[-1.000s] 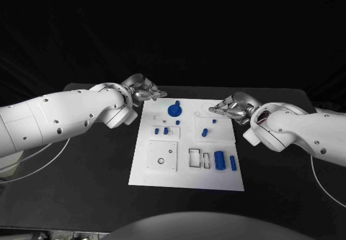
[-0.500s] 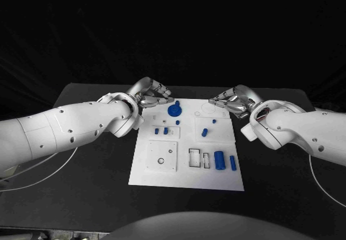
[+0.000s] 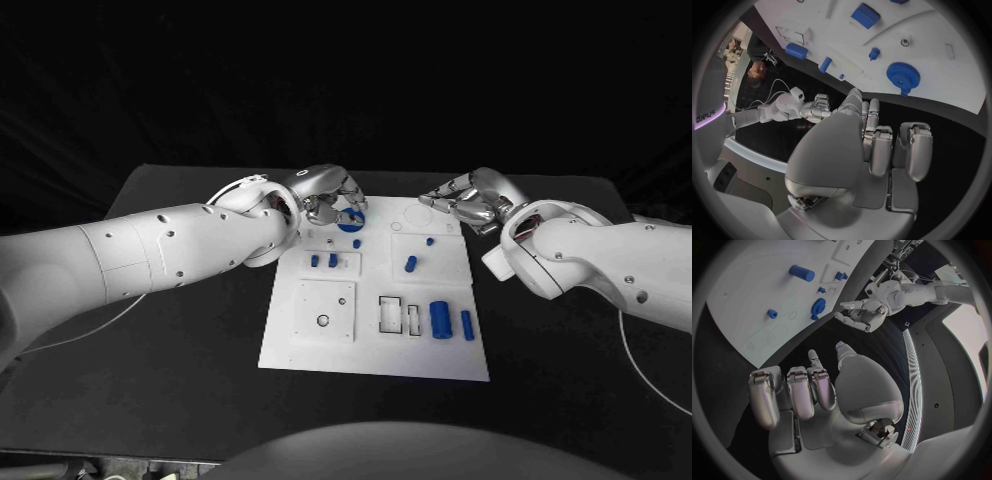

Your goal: Assemble the parts on the task board

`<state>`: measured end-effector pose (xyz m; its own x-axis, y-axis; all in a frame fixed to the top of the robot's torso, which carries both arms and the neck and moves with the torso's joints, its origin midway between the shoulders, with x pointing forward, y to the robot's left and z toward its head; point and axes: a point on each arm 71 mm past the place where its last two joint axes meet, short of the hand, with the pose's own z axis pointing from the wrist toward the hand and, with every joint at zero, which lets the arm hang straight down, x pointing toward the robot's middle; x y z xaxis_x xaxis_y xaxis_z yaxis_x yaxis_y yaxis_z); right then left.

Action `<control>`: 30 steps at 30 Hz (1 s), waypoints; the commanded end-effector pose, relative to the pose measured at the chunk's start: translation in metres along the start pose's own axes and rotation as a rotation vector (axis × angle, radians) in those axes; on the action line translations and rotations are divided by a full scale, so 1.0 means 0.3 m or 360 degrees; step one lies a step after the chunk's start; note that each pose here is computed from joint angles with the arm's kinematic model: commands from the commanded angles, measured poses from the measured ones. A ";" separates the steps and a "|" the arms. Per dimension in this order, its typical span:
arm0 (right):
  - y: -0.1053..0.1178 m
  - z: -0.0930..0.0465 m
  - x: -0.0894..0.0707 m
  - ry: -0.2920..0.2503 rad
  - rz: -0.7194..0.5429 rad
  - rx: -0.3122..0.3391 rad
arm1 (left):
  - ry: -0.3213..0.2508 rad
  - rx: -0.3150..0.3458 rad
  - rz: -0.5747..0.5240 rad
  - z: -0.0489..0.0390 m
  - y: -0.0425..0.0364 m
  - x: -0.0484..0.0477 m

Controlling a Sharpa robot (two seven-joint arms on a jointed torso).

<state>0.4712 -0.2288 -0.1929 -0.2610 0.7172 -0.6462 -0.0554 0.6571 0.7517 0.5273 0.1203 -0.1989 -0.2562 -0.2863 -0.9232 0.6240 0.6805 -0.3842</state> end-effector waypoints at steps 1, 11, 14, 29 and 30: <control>0.003 0.000 0.001 -0.0003 0.0000 -0.0021 | 0.0217 0.0092 0.0168 0.008 -0.017 0.035; 0.001 0.000 0.001 0.0000 -0.0001 -0.0015 | 0.0357 0.0088 0.0236 0.019 -0.019 0.060; 0.001 0.001 0.001 0.0000 -0.0001 -0.0013 | 0.0370 0.0083 0.0251 0.020 -0.018 0.062; 0.000 0.002 0.007 0.0011 -0.0001 -0.0006 | 0.0401 0.0035 0.0341 0.029 -0.011 0.076; 0.000 0.002 0.008 0.0013 -0.0001 -0.0006 | 0.0402 0.0032 0.0352 0.030 -0.011 0.078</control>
<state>0.4714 -0.2281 -0.1941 -0.2622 0.7181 -0.6447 -0.0530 0.6563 0.7526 0.5259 0.1064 -0.2171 -0.2951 -0.0004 -0.9555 0.6958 0.6852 -0.2152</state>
